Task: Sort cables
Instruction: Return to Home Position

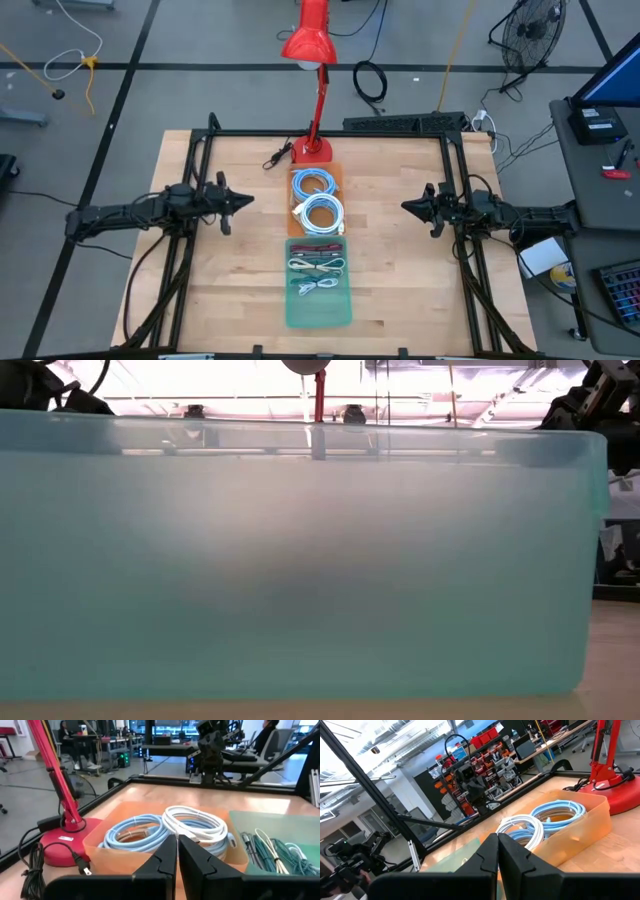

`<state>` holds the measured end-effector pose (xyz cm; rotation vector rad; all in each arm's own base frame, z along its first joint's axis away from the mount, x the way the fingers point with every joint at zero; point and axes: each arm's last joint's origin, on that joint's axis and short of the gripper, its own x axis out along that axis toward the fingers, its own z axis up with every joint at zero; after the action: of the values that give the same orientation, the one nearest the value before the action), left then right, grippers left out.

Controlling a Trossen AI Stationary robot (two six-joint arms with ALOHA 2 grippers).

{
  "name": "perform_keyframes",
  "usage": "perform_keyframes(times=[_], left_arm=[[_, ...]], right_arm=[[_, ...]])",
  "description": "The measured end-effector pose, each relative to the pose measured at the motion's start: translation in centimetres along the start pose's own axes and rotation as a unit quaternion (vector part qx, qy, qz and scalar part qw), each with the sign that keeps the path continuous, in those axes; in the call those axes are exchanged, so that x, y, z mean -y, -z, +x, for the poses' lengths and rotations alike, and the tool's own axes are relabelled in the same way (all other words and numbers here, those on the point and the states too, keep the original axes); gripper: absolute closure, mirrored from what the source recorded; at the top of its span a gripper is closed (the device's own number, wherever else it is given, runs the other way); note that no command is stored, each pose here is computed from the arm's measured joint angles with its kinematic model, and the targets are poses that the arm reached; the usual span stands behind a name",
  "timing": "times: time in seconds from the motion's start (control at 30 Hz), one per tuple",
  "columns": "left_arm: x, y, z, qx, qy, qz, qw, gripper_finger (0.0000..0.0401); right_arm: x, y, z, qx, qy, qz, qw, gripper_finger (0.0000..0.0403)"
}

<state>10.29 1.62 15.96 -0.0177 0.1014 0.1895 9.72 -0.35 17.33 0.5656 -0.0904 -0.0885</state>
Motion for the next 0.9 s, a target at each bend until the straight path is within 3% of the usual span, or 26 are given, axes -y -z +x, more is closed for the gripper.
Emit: perform_keyframes(times=[0.33, 0.53, 0.9], left_arm=[[-0.02, 0.11, 0.10, -0.007, -0.004, 0.018, 1.000, 0.0382], [-0.02, 0.10, 0.10, -0.007, -0.004, 0.047, 0.999, 0.0382], [-0.02, 0.10, 0.10, -0.007, -0.004, 0.064, 0.998, 0.0382]], right_arm=[[0.00, -0.01, 0.00, 0.000, 0.000, -0.002, 1.000, 0.0403], [-0.03, -0.23, 0.00, 0.016, 0.009, -0.134, 0.991, 0.0403], [0.06, -0.09, 0.00, 0.007, 0.012, -0.181, 0.983, 0.0403]])
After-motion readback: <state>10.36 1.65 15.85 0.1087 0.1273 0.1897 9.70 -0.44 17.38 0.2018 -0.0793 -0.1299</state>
